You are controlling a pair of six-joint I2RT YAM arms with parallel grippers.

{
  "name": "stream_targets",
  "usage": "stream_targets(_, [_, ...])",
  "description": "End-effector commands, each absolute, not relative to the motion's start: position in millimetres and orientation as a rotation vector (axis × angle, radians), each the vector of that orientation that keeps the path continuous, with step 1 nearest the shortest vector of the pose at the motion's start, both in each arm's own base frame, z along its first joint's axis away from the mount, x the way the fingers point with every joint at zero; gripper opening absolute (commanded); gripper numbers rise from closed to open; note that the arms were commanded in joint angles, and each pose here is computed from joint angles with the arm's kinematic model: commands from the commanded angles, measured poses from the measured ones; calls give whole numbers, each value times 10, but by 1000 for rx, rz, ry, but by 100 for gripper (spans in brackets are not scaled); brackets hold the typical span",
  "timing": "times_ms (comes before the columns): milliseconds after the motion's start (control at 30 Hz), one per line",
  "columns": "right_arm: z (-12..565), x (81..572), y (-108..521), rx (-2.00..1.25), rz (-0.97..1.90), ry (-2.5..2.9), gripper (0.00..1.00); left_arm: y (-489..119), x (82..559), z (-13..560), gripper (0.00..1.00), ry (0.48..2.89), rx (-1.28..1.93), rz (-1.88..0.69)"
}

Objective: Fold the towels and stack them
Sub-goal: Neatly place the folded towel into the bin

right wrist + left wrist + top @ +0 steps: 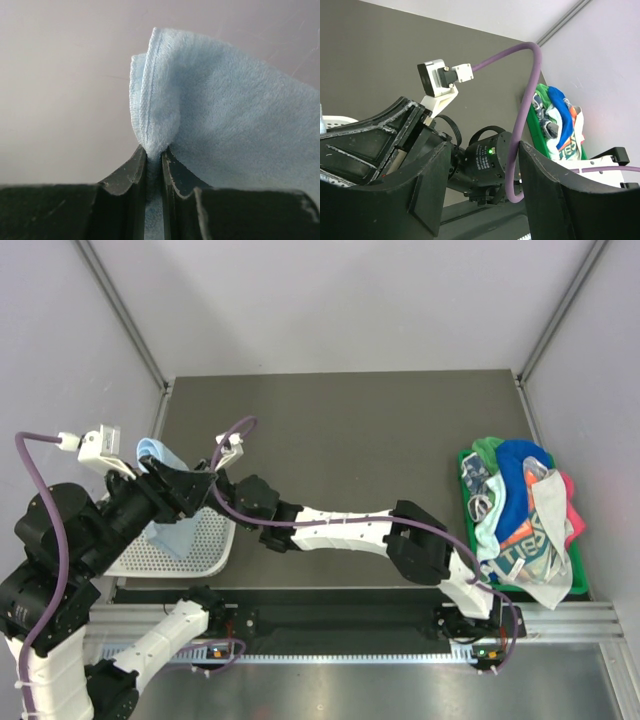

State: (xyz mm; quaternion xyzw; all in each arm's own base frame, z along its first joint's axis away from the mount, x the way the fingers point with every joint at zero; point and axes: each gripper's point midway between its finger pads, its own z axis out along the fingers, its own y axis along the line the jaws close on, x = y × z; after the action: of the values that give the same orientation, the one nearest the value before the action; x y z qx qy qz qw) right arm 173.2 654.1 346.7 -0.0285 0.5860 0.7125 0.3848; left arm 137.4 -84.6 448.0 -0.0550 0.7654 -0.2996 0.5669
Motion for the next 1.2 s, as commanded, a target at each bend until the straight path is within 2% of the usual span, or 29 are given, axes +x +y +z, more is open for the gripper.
stream_targets(0, [4276, 1576, 6203, -45, 1915, 1269, 0, -847, 1438, 4592, 61, 1751, -151, -715])
stream_targets(700, [4267, 1586, 6213, -79, 1873, 1324, 0, -827, 1436, 4637, 61, 1747, -140, -697])
stream_targets(1000, [4301, 1615, 5880, -43, 1856, 1330, 0, -840, 1473, 4628, 61, 1752, -135, -691])
stream_targets(1167, [4244, 1646, 5942, -74, 1846, 1364, 0, -853, 1500, 4608, 61, 1755, -137, -692])
